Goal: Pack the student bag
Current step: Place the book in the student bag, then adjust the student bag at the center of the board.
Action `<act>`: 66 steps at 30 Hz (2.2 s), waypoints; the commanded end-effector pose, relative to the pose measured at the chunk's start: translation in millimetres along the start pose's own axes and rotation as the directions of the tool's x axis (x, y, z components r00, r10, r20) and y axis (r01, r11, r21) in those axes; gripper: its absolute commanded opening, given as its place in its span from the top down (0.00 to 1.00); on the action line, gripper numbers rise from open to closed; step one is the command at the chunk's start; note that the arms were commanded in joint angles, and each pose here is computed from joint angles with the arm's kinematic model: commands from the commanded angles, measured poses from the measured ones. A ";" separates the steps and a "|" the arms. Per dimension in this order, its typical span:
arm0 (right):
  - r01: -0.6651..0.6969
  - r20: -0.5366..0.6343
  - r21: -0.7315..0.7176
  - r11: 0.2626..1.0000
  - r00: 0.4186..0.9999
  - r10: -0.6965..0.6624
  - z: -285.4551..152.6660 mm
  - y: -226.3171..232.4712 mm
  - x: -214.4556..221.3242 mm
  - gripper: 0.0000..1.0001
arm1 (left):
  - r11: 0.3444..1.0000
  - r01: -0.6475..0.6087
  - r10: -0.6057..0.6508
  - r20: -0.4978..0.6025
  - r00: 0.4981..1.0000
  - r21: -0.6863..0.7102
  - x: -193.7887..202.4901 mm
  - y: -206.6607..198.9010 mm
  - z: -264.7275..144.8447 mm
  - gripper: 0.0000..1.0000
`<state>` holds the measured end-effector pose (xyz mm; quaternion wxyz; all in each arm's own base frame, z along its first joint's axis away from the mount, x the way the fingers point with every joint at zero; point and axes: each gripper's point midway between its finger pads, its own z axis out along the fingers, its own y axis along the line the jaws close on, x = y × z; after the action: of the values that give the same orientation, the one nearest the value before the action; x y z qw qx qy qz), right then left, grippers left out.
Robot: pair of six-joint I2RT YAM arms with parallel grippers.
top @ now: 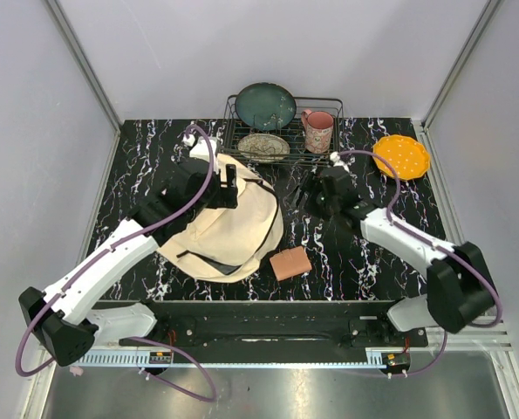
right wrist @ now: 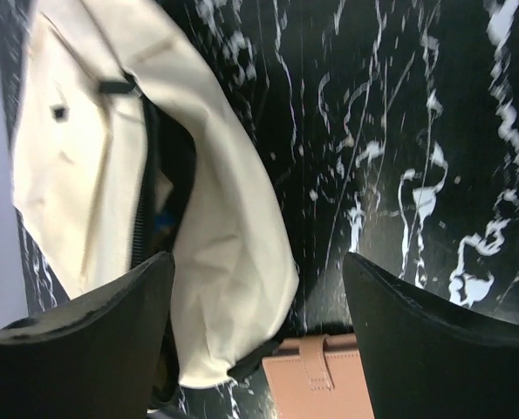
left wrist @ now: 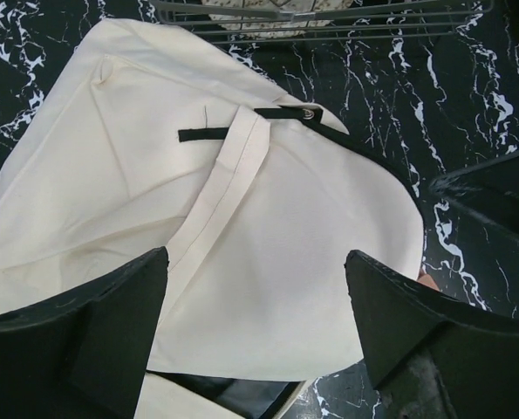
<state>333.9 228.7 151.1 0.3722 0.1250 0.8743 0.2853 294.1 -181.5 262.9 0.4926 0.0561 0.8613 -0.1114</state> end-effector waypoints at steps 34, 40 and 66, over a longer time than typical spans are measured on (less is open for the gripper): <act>0.152 -0.379 -0.149 0.977 0.904 -0.198 46.5 65.3 127.2 0.83 | 0.994 0.034 -0.035 -0.005 0.999 -0.104 9.0 26.1 4.4 0.12; 0.200 -0.365 -0.115 0.973 0.903 -0.229 36.1 55.7 122.4 1.00 | 0.995 0.021 -0.023 -0.019 1.000 -0.102 10.3 24.4 8.4 0.12; 0.014 -0.057 -0.049 0.999 0.998 -0.016 -59.0 -4.9 88.1 0.27 | 0.991 -0.039 0.028 -0.088 0.996 -0.131 30.5 31.7 22.3 0.11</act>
<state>207.7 256.8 102.7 0.2722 0.0692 0.9016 0.3289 298.8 -157.6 216.7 0.4518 0.0294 0.8902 -0.0499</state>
